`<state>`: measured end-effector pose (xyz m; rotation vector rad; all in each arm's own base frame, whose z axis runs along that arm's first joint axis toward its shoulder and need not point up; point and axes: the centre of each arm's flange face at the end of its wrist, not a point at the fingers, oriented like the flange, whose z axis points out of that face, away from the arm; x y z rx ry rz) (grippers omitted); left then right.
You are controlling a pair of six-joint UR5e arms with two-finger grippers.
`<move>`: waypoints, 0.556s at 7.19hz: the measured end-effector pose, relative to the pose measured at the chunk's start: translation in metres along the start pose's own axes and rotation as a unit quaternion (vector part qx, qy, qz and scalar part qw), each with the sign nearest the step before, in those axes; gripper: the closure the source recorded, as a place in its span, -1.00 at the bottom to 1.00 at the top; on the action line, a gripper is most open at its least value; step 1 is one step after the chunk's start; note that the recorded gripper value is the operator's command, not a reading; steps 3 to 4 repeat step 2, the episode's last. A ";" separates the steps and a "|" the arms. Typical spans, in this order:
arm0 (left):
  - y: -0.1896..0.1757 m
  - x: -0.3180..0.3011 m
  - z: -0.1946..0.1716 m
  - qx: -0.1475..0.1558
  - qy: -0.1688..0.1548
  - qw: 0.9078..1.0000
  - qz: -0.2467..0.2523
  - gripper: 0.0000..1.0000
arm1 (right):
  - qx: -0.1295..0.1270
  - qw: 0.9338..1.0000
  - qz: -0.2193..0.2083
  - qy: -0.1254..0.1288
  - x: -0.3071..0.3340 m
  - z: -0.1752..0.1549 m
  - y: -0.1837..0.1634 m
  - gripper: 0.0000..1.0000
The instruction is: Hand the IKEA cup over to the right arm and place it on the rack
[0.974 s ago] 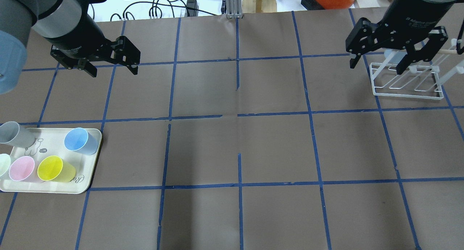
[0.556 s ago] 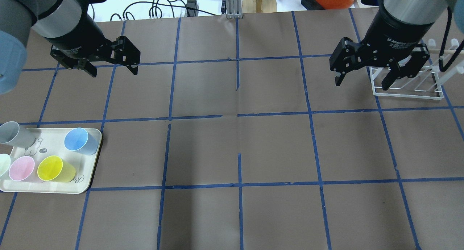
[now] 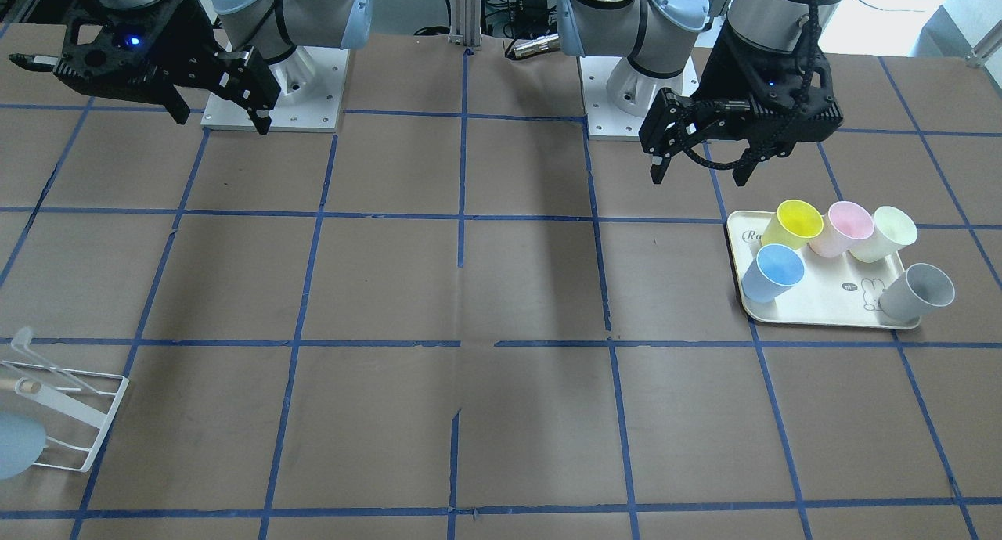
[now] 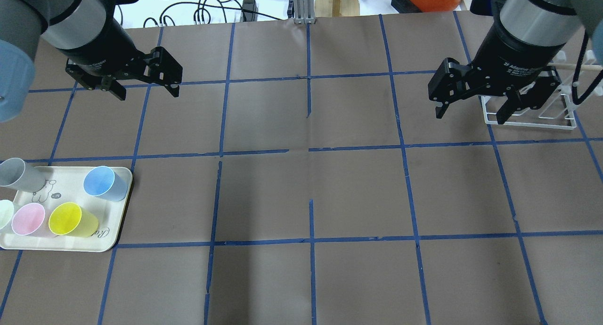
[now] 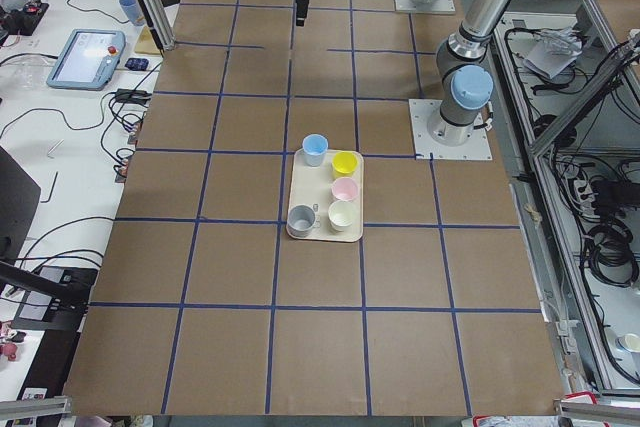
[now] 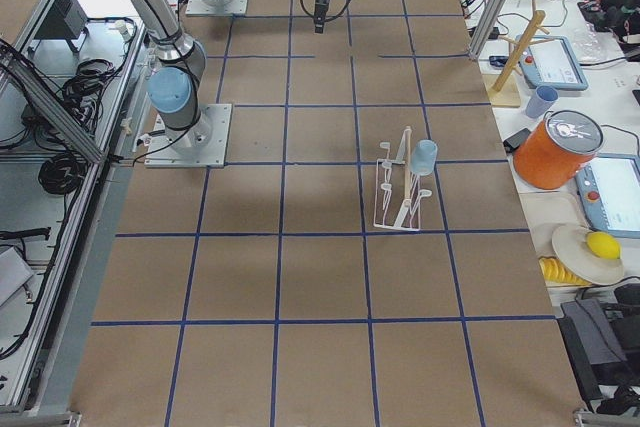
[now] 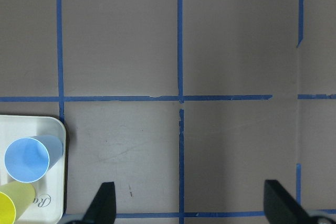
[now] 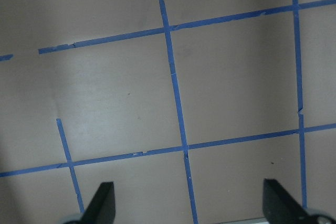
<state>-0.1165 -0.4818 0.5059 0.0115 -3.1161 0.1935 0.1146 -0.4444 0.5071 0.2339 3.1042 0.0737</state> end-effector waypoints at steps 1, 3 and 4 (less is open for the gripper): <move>0.000 0.000 0.000 0.000 0.000 1.000 0.000 -1.00 | 0.004 1.000 0.000 0.000 0.000 0.000 -0.001 -1.00; 0.000 0.000 0.000 0.000 0.000 1.000 0.000 -1.00 | 0.007 1.000 -0.001 0.001 0.000 0.000 -0.001 -1.00; 0.000 0.000 0.000 0.000 0.000 1.000 0.000 -1.00 | 0.007 1.000 -0.001 0.001 0.000 0.000 -0.001 -1.00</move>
